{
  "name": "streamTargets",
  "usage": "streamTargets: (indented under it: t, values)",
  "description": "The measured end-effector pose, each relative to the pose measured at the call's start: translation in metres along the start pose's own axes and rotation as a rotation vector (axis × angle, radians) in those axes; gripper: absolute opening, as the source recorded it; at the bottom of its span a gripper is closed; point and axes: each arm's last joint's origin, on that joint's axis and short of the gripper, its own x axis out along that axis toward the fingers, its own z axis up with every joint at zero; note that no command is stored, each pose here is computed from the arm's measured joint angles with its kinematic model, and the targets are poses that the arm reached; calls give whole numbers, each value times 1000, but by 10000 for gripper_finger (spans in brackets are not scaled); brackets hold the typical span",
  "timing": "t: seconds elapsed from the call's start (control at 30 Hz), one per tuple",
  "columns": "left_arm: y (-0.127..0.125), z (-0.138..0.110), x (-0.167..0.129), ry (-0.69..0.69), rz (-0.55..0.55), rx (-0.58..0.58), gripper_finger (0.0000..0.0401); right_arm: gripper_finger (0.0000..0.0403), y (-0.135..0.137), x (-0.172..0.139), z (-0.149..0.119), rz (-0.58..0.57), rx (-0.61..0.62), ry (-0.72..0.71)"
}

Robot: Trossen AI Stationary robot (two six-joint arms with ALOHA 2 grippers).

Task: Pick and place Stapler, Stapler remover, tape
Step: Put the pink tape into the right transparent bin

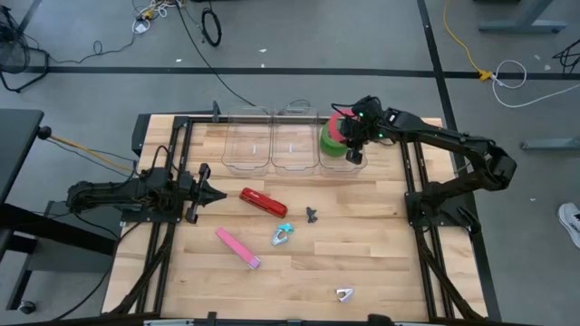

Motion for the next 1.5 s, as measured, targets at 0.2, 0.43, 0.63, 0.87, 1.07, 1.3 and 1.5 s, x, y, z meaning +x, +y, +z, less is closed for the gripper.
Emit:
streamTargets:
  t: [0.2, 0.43, 0.63, 0.87, 1.07, 1.3, 1.5]
  values:
    - [0, 0, 0, 0, 0, 0, 3, 91, -3, 0, 2, -17, 24, -28]
    - [0, 0, 0, 0, 0, 0, 3, 91, -15, -9, 9, -53, 78, -61]
    - [0, 0, 0, 0, 0, 0, 3, 91, -33, -28, 28, -98, 157, -116]
    - [0, 0, 0, 0, 0, 0, 3, 91, -52, -26, 42, -84, 199, -49]
    - [0, 0, 0, 0, 0, 0, 3, 91, -55, -3, 41, 24, 242, 8]
    - [0, 0, 0, 0, 0, 0, 3, 91, -50, 24, 26, 89, 282, 90]
    - [0, 0, 0, 0, 0, 0, 3, 91, -44, 45, 11, 131, 295, 144]
